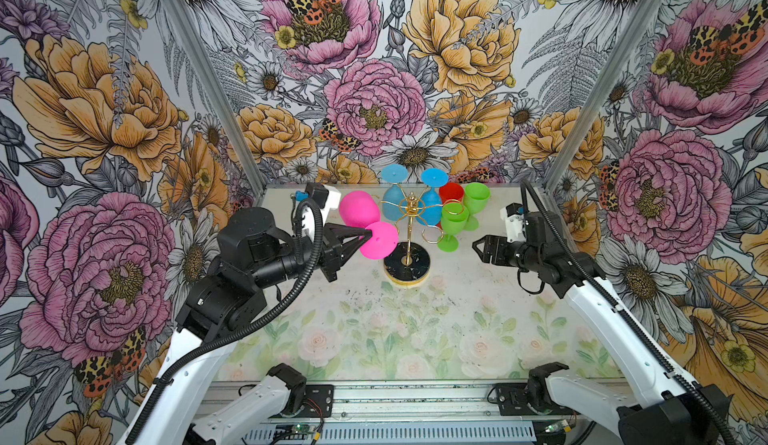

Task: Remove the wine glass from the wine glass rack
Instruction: 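Swing the held pink glass toward the robot and turn it upright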

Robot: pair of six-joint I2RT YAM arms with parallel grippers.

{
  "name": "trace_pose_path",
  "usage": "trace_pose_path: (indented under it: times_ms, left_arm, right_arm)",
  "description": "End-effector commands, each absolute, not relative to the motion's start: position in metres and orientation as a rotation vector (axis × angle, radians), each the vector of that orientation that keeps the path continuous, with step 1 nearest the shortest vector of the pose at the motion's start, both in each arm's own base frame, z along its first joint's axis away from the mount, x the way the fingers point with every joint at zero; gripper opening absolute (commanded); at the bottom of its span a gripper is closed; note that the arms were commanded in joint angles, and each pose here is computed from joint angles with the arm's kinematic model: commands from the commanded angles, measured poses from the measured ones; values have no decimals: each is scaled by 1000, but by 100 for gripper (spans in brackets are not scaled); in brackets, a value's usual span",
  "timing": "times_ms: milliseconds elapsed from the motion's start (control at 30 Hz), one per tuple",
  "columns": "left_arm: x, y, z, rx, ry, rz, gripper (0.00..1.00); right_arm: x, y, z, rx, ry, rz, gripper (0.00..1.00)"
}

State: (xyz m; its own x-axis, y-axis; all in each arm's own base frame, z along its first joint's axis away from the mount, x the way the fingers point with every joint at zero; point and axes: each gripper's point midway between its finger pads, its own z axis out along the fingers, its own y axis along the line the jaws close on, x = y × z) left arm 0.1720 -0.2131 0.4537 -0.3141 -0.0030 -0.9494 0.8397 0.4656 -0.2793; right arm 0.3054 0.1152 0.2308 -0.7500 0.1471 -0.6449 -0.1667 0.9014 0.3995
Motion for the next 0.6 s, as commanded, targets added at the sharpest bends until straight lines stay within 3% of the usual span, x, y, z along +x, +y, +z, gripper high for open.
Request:
trace_pose_path:
  times_ms: [0, 567]
  left_arm:
    - [146, -229, 464, 895, 1575, -1044, 0]
    - [75, -310, 422, 1321, 1301, -1007, 0]
  right_arm:
    - [304, 117, 234, -6, 2341, 602, 78]
    - [293, 129, 234, -41, 2362, 702, 78]
